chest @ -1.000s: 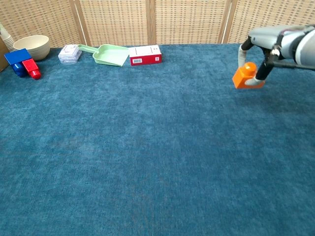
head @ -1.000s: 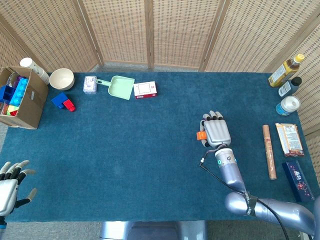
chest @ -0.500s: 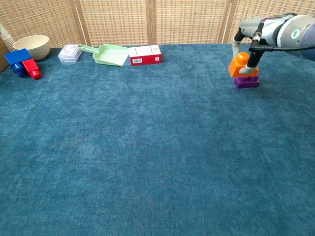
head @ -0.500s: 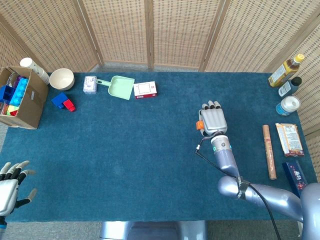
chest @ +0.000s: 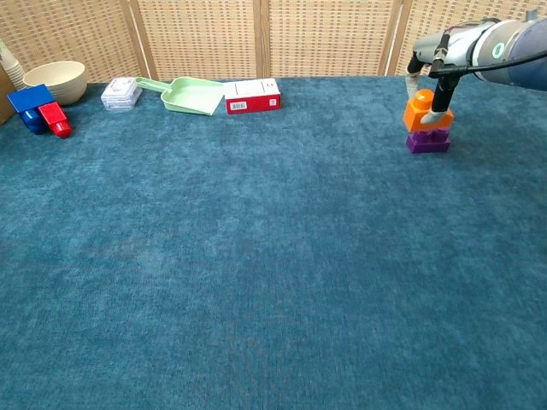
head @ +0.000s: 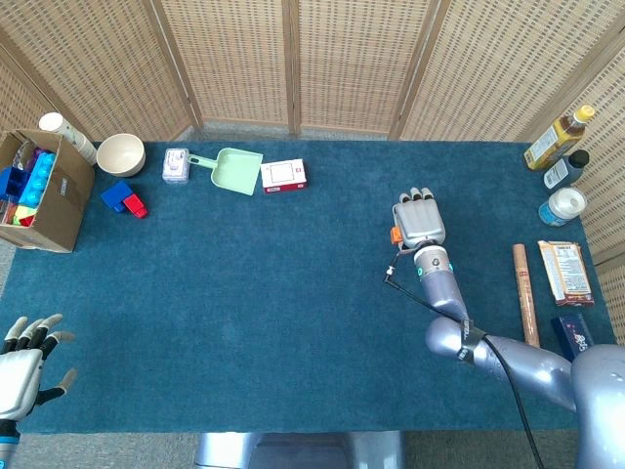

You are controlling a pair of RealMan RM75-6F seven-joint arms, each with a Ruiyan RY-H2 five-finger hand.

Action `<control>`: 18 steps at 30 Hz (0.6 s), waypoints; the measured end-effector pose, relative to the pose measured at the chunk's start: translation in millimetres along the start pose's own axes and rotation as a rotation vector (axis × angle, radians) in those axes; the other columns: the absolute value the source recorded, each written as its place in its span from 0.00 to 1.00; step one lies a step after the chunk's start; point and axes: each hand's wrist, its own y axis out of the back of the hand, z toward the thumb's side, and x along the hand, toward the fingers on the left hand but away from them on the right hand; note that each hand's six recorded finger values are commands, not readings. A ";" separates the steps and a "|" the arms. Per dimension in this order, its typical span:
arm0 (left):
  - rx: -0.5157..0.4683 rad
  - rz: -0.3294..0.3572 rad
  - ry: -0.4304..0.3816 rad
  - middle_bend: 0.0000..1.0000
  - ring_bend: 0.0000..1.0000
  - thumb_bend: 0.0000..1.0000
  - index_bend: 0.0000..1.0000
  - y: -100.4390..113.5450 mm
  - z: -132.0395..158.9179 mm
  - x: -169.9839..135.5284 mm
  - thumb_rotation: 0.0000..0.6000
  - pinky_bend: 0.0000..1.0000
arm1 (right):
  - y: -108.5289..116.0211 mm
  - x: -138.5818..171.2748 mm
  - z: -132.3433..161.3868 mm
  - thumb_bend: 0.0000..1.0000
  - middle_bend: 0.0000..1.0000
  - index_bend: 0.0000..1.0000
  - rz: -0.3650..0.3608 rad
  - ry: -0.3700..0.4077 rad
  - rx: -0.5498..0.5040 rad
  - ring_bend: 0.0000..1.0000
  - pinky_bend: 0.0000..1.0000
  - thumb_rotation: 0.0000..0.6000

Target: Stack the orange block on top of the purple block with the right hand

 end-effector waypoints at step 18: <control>0.003 -0.006 0.024 0.16 0.15 0.37 0.34 -3.3 -1.0 -1.0 1.00 0.00 | -5.4 -26.4 -5.9 0.26 0.22 0.60 0.042 -0.003 0.058 0.09 0.14 1.00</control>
